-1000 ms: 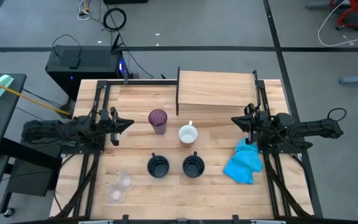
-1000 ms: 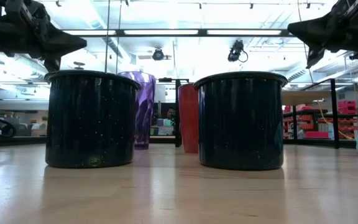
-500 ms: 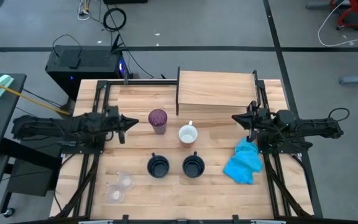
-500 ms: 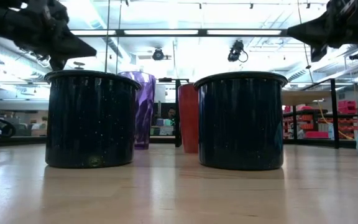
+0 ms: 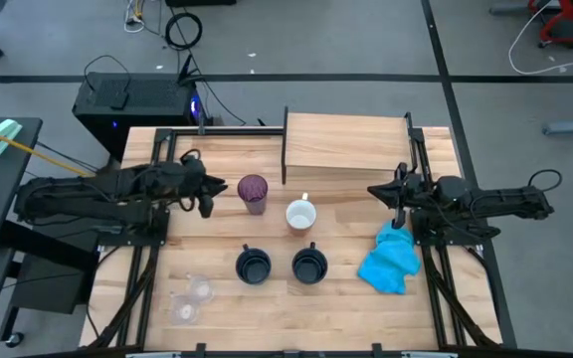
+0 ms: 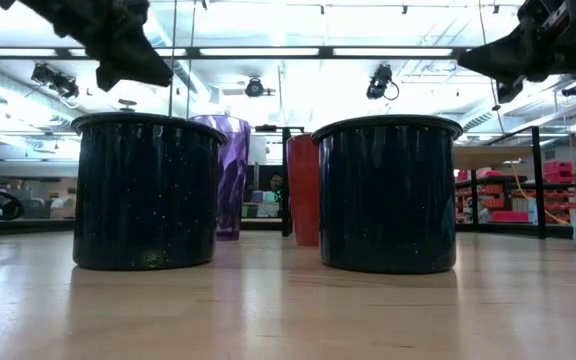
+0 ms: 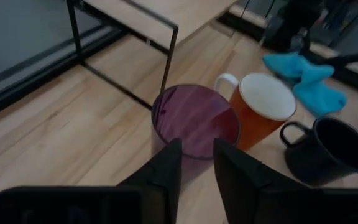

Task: Stack small to large cups/mugs on shelf
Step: Put the purple cup on the shelf

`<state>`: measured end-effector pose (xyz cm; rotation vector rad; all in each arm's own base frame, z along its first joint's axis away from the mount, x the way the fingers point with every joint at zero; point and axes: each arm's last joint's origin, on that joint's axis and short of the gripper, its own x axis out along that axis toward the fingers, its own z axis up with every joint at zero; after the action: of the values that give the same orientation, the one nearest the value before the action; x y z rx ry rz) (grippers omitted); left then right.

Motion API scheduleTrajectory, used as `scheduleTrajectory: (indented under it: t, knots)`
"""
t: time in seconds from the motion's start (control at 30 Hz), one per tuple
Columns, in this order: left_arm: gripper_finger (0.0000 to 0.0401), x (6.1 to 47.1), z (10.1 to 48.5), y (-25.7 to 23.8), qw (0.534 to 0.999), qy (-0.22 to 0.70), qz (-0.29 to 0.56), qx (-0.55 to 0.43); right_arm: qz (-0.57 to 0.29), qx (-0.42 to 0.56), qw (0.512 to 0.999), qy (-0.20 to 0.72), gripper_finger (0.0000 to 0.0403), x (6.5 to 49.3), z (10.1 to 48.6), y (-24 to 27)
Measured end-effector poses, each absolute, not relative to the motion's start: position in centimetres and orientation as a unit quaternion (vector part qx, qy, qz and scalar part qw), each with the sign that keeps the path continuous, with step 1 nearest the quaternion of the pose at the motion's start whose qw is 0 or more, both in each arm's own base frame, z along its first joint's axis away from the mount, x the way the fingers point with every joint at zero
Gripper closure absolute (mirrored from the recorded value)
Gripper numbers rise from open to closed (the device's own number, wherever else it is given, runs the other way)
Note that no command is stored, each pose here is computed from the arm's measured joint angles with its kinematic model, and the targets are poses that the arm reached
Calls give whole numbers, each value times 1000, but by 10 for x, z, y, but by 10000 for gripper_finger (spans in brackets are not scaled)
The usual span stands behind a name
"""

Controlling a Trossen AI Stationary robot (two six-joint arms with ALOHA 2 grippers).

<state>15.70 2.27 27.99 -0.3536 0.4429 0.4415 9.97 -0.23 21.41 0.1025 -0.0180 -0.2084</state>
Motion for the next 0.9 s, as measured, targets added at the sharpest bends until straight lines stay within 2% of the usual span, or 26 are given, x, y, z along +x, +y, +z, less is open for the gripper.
scheduleTrajectory:
  t: [0.27, 0.9]
  knots:
    - [282, 181, 293, 39, 916, 277, 225, -180, -105, 50, 993, 9, 387, 104, 211, -2]
    - [283, 243, 300, 80, 842, 430, 254, -204, -106, 61, 992, 16, 387, 106, 210, -2]
